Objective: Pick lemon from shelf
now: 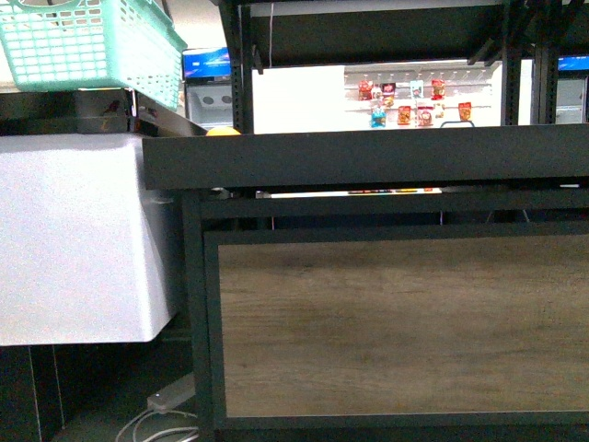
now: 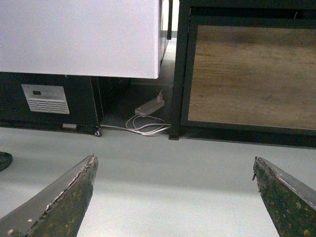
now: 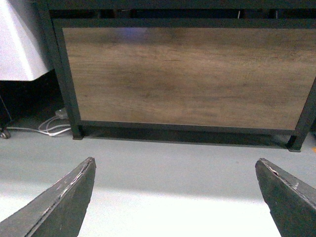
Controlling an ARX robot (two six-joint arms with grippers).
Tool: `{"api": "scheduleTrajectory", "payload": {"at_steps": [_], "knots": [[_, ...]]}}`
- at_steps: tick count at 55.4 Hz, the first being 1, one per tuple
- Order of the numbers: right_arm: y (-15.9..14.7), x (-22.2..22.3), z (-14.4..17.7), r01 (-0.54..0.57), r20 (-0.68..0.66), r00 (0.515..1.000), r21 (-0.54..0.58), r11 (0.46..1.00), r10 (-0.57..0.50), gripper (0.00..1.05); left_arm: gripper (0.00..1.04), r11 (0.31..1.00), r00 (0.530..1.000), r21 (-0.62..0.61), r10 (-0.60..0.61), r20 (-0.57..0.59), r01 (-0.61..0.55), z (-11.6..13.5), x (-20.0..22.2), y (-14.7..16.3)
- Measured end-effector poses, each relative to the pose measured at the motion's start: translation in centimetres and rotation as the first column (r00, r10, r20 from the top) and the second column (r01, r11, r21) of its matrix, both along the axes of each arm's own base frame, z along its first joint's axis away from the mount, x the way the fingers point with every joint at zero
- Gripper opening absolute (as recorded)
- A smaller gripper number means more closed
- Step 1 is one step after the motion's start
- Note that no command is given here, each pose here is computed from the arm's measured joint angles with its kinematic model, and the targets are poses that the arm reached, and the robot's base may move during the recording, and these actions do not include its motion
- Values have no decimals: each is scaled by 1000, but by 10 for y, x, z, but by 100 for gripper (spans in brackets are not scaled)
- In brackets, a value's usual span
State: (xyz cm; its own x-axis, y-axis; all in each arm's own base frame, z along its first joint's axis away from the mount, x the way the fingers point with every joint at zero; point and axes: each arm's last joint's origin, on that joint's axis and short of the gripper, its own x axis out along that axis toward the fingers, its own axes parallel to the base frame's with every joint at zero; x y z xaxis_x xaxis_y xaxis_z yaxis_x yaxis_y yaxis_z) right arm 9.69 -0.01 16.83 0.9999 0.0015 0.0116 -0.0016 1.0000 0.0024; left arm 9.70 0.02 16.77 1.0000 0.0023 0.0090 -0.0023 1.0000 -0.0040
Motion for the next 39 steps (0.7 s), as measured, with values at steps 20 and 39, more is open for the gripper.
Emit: {"api": "scheduleTrajectory", "payload": {"at_steps": [20, 39], "knots": [[0, 0, 0, 0, 0, 1000, 0, 1000, 0, 97, 97, 1000, 1000, 0, 0, 0, 0, 0, 0, 0], [0, 0, 0, 0, 0, 1000, 0, 1000, 0, 97, 97, 1000, 1000, 0, 0, 0, 0, 0, 0, 0]]}}
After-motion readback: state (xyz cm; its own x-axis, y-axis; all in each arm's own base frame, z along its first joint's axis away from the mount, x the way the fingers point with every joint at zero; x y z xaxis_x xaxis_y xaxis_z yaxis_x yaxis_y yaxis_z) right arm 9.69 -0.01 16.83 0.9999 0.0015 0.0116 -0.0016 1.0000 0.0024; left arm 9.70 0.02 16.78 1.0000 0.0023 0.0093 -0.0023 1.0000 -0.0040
